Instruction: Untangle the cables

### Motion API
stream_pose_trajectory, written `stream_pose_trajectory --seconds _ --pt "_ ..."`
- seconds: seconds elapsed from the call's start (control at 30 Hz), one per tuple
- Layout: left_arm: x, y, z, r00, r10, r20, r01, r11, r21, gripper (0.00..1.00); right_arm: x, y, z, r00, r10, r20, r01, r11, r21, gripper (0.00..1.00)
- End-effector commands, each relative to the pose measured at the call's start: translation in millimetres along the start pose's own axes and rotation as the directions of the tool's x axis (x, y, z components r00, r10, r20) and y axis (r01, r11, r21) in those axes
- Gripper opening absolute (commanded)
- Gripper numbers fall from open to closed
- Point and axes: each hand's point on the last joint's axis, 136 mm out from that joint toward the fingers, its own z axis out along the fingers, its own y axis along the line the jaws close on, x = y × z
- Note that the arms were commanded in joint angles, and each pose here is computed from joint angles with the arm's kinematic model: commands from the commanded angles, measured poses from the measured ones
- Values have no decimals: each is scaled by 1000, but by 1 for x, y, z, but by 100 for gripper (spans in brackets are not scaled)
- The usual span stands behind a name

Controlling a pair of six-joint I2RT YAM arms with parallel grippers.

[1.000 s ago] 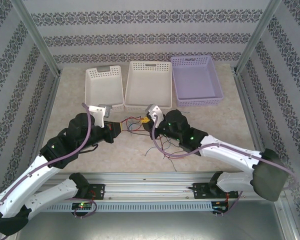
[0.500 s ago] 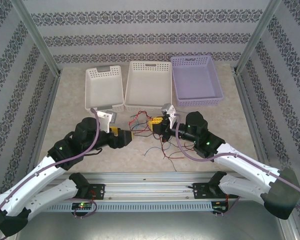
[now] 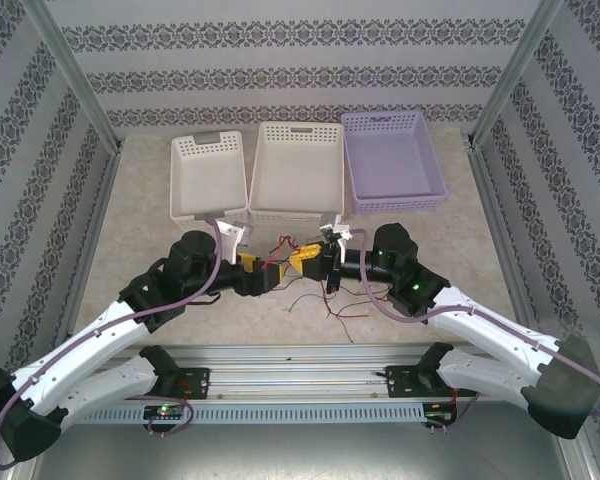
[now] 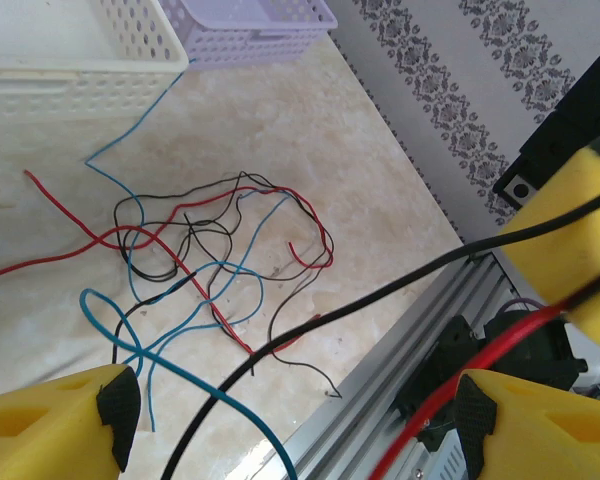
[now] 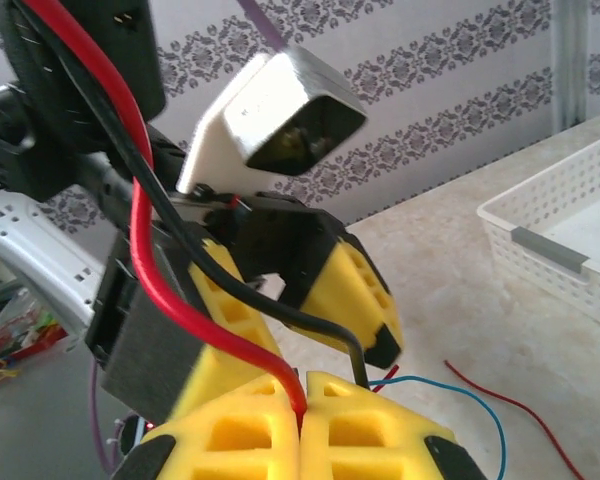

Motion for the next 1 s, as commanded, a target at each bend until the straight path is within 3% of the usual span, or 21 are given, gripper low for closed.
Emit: stream_pose_trajectory --seconds 0.0,0.47,0.8,0.9,0.97 --pt "-1 -17 5 1000 6 15 -7 995 99 83 -5 15 -2 1000 -14 24 16 996 -86 0" --pt "11 -4 22 1000 -2 -17 4 996 86 83 -5 39 -4 1000 2 2 -1 973 -230 0" --pt "21 1 33 999 -29 -27 32 993 112 85 -20 40 -12 998 15 57 0 969 -246 0" --pt "22 1 35 999 -28 -32 31 992 119 78 -21 41 -11 998 24 52 -10 965 -261 0" --pt "22 1 36 999 -29 -31 32 992 120 68 -20 41 -11 998 29 51 -14 965 -263 0"
